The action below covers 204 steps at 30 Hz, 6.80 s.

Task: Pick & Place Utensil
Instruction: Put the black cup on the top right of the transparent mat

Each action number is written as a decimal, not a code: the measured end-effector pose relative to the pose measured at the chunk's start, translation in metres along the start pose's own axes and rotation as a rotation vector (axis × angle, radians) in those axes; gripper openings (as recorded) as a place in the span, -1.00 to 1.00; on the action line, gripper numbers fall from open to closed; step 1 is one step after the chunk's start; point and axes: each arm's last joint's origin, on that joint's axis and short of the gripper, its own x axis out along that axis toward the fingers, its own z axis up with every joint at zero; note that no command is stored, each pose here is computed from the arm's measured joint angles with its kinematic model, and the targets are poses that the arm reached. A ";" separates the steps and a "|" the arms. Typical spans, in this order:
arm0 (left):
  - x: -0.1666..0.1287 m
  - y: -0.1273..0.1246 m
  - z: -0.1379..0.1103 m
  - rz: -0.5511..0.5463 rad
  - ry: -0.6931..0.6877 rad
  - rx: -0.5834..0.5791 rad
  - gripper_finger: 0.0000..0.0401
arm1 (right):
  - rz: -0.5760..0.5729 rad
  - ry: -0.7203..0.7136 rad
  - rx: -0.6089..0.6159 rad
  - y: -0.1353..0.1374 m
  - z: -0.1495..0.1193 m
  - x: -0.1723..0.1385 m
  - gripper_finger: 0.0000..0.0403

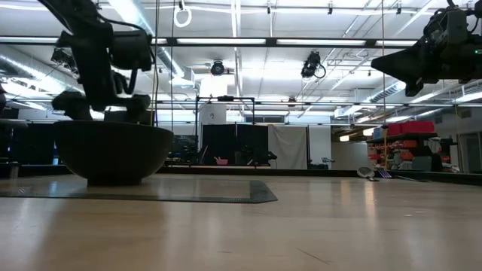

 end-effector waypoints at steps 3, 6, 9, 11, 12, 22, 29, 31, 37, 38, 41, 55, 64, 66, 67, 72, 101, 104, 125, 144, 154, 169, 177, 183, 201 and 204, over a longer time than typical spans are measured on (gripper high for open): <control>0.007 -0.001 0.003 -0.013 -0.057 -0.042 0.99 | 0.001 0.000 0.000 0.000 0.000 0.000 -0.87; 0.012 0.003 0.007 0.034 -0.090 -0.065 0.99 | 0.001 0.001 0.000 0.000 0.000 0.000 -0.87; 0.015 0.006 0.013 0.066 -0.116 -0.096 0.99 | 0.000 0.001 0.000 0.000 0.000 0.000 -0.87; 0.017 0.006 0.016 0.070 -0.125 -0.116 0.99 | 0.000 0.000 0.000 0.000 0.000 0.000 -0.87; 0.018 0.006 0.018 0.063 -0.135 -0.125 0.99 | 0.000 0.000 0.000 0.000 0.000 0.000 -0.87; 0.027 0.002 0.026 0.075 -0.190 -0.152 0.99 | 0.001 0.000 0.000 0.000 0.000 0.000 -0.87; 0.046 -0.004 0.025 0.117 -0.204 -0.172 0.99 | 0.000 0.000 0.000 0.000 0.000 0.000 -0.87; 0.050 -0.004 0.025 0.144 -0.217 -0.176 0.99 | 0.000 0.000 0.000 0.000 0.000 0.000 -0.87; 0.063 -0.002 0.028 0.192 -0.230 -0.198 0.99 | 0.000 0.000 0.000 0.000 0.000 0.000 -0.87; 0.065 -0.003 0.029 0.191 -0.234 -0.192 0.99 | 0.001 0.000 0.000 0.000 0.000 0.000 -0.87; 0.071 -0.006 0.030 0.193 -0.251 -0.179 0.99 | 0.000 0.000 0.000 0.000 0.000 0.000 -0.87; 0.080 -0.006 0.031 0.291 -0.365 -0.189 0.86 | 0.000 0.000 0.000 0.000 0.000 0.000 -0.87; 0.083 -0.004 0.035 0.276 -0.326 -0.162 0.72 | 0.000 0.000 0.000 0.000 0.000 0.000 -0.87; 0.079 -0.009 0.036 0.245 -0.308 -0.113 0.72 | 0.000 0.000 0.000 0.000 0.000 0.000 -0.87; 0.076 -0.012 0.037 0.226 -0.301 -0.085 0.71 | 0.001 0.000 0.000 0.000 0.000 0.000 -0.87; 0.051 -0.022 0.047 0.095 -0.311 -0.055 0.71 | 0.001 0.000 0.000 0.000 0.000 0.000 -0.87; -0.045 -0.115 -0.033 -0.963 -0.329 0.646 0.70 | 0.000 0.000 0.000 0.000 0.000 0.000 -0.87; -0.043 -0.123 -0.044 -0.977 -0.308 0.658 0.70 | 0.000 0.000 0.000 0.000 0.000 0.000 -0.87; -0.031 -0.158 -0.068 -0.944 -0.272 0.699 0.70 | 0.001 0.001 0.000 0.000 0.000 0.000 -0.87; -0.035 -0.153 -0.073 -0.936 -0.254 0.801 0.70 | 0.000 0.000 0.000 0.000 0.000 0.000 -0.87; -0.042 -0.150 -0.070 -0.953 -0.243 0.788 0.70 | 0.000 0.000 0.000 0.000 0.000 0.000 -0.87; -0.042 -0.148 -0.074 -0.962 -0.177 0.780 0.83 | 0.000 0.000 0.000 0.000 0.000 0.000 -0.87; -0.039 -0.146 -0.076 -0.940 -0.147 0.803 0.96 | 0.000 0.000 0.000 0.000 0.000 0.000 -0.87; -0.039 -0.143 -0.076 -0.930 -0.117 0.826 0.98 | 0.000 0.000 0.000 0.000 0.000 0.000 -0.87; -0.041 -0.135 -0.076 -0.936 -0.049 0.892 0.99 | 0.000 0.000 0.000 0.000 0.000 0.000 -0.87; -0.041 -0.135 -0.075 -0.908 -0.074 0.891 0.99 | 0.000 0.001 0.000 0.000 0.000 0.000 -0.87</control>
